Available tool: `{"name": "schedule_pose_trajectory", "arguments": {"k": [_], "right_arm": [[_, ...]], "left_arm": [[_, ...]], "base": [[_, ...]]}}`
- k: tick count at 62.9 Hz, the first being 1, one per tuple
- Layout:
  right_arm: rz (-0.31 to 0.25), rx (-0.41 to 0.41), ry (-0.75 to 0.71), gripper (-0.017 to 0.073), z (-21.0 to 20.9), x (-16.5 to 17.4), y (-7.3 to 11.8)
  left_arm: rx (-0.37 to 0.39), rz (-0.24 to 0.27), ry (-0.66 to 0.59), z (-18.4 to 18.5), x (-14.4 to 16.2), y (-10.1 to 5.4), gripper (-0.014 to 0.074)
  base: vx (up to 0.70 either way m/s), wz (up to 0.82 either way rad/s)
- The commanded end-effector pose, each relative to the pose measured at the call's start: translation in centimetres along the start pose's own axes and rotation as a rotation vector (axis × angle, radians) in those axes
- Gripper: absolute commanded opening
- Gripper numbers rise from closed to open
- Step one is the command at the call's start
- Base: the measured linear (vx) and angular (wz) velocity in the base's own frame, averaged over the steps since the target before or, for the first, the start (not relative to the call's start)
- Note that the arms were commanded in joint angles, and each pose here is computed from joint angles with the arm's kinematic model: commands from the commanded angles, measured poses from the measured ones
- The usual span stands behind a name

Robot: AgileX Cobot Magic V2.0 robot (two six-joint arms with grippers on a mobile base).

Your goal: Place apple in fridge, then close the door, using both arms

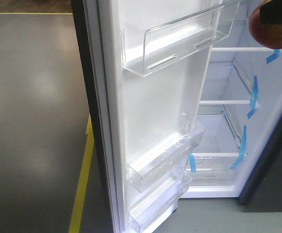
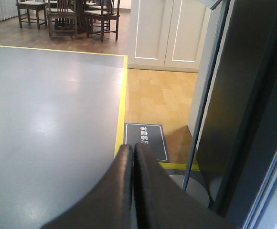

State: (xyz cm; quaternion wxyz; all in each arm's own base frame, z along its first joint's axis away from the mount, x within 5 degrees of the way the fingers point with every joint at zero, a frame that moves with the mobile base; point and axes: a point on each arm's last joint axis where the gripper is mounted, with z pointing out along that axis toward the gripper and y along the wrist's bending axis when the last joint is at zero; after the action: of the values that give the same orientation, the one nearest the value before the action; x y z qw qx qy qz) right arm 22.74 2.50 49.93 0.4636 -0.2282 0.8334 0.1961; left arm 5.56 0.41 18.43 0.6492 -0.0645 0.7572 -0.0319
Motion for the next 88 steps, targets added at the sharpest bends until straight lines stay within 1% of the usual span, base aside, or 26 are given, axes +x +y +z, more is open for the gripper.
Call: {"name": "schedule_pose_trajectory", "arguments": {"k": [1,88], "right_arm": [[-0.025,-0.02,-0.068,-0.0006,-1.43,-0.83,1.26],[-0.025,-0.02,-0.068,-0.0006,-1.43,-0.83,1.26]], "left_arm": [[0.032,-0.002,-0.051,0.1,0.26,-0.17,-0.0006],[0.032,-0.002,-0.051,0.1,0.26,-0.17,-0.0006]], "base": [[0.04,0.01],[0.04,0.0]]}}
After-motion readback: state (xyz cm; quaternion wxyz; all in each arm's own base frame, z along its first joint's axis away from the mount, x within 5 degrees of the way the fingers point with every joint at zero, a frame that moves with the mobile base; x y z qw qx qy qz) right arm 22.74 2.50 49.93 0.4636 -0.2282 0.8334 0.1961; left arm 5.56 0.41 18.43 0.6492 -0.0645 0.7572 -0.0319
